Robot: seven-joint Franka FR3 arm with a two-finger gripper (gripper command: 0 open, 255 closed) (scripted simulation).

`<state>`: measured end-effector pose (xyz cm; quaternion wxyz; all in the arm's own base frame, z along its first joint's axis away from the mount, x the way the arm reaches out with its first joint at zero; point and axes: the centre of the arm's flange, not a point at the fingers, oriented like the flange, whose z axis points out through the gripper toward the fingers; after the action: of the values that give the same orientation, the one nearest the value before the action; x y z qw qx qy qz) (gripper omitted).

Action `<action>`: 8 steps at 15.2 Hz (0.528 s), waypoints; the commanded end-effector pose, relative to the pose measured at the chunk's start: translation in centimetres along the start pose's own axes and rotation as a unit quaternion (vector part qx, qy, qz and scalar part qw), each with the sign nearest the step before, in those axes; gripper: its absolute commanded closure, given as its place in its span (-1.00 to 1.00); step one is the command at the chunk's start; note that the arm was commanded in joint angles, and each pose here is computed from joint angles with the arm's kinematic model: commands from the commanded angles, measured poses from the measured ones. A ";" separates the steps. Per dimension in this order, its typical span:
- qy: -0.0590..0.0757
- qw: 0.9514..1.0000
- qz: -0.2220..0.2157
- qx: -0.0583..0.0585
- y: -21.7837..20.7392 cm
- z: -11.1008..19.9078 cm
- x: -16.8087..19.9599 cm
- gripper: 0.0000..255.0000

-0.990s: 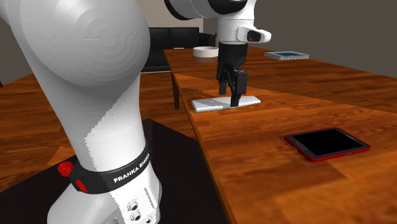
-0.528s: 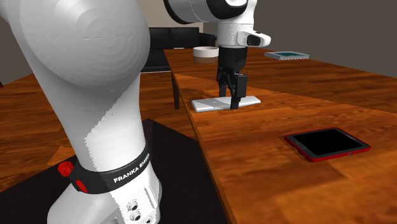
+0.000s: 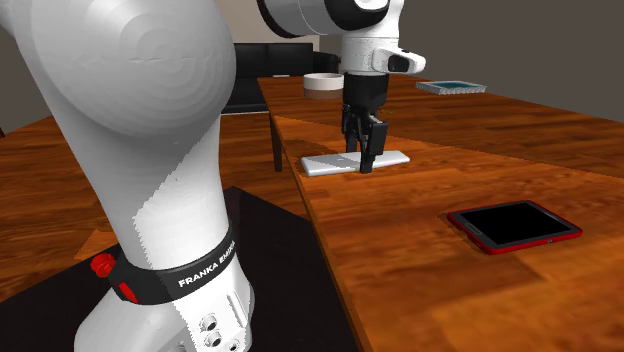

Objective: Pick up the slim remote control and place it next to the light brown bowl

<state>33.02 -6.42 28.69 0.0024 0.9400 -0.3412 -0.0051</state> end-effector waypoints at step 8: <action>0.000 1.000 0.000 0.000 0.0 -2.6 0.0 1.00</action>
<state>32.99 -6.53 30.83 0.0023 0.9400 -0.3412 -0.0048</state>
